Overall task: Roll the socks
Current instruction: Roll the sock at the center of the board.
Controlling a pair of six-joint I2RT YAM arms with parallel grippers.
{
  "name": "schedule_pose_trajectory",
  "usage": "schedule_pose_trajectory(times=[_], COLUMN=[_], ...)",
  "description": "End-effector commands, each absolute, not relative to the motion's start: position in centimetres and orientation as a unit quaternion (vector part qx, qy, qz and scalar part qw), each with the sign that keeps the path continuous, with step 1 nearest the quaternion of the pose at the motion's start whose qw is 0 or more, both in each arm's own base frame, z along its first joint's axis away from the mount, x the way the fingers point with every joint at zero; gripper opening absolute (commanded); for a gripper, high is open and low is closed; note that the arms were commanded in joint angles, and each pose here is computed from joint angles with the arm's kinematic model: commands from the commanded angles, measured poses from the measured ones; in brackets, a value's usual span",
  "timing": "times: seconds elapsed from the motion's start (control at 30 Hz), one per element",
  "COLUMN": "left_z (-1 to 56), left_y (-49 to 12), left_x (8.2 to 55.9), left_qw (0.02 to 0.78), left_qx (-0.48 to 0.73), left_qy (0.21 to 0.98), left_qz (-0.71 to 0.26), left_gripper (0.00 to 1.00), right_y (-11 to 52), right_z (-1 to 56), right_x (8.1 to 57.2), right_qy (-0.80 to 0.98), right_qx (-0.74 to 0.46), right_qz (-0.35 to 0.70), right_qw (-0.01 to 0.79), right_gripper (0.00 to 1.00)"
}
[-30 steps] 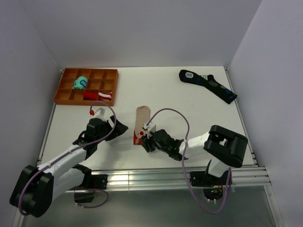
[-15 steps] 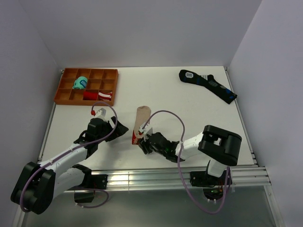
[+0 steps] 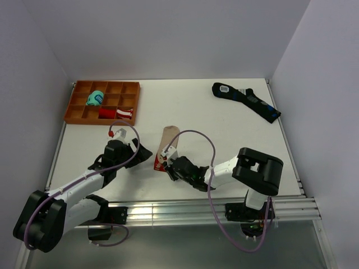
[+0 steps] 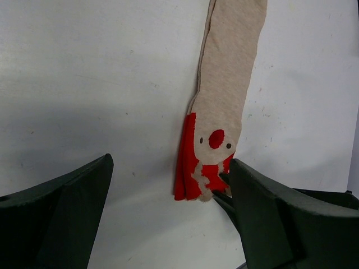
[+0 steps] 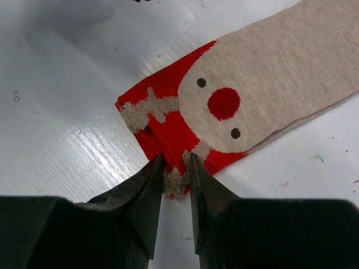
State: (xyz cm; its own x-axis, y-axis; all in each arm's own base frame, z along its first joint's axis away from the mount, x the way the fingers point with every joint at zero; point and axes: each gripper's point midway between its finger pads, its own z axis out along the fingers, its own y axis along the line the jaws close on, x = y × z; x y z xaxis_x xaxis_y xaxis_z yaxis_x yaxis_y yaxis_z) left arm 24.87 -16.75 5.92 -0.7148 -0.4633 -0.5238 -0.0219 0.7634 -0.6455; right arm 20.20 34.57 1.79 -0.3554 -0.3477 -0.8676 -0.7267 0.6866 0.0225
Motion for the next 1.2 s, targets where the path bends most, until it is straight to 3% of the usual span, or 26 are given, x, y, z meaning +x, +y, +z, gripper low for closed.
schedule_pose_trajectory(times=[0.0, 0.3, 0.43, 0.7, 0.97, 1.07, 1.17], left_z=[7.2, 6.9, 6.8, 7.3, 8.9, 9.5, 9.1], left_y=[-17.3, -17.8, -18.2, -19.4, -21.2, -22.0, -22.1], left_x=[25.6, 25.5, 25.4, 24.5, 24.4, 24.4, 24.3], left_qw=[0.371, 0.376, 0.377, 0.399, 0.438, 0.450, 0.454], left_qx=[-0.120, -0.107, -0.097, -0.069, -0.045, -0.040, -0.044], left_qy=[0.862, 0.864, 0.863, 0.843, 0.817, 0.808, 0.808], left_qz=[-0.322, -0.318, -0.322, -0.353, -0.372, -0.379, -0.373], left_gripper=[0.90, 0.88, 0.85, 0.67, 0.37, 0.34, 0.40], right_y=[34.5, 34.6, 33.9, 33.3, 32.0, 31.5, 31.4], right_z=[1.7, 4.7, 4.6, 2.3, 1.1, 1.1, 1.2], right_x=[19.7, 19.4, 19.3, 19.7, 19.9, 20.3, 20.2], right_qy=[0.799, 0.806, 0.830, 0.868, 0.880, 0.883, 0.883], right_qx=[-0.353, -0.359, -0.358, -0.322, -0.251, -0.240, -0.243], right_qz=[0.202, 0.275, 0.289, 0.324, 0.388, 0.394, 0.396], right_qw=[0.444, 0.381, 0.316, 0.195, 0.109, 0.090, 0.070], right_gripper=[0.32, 0.31, 0.31, 0.31, 0.29, 0.29, 0.29])
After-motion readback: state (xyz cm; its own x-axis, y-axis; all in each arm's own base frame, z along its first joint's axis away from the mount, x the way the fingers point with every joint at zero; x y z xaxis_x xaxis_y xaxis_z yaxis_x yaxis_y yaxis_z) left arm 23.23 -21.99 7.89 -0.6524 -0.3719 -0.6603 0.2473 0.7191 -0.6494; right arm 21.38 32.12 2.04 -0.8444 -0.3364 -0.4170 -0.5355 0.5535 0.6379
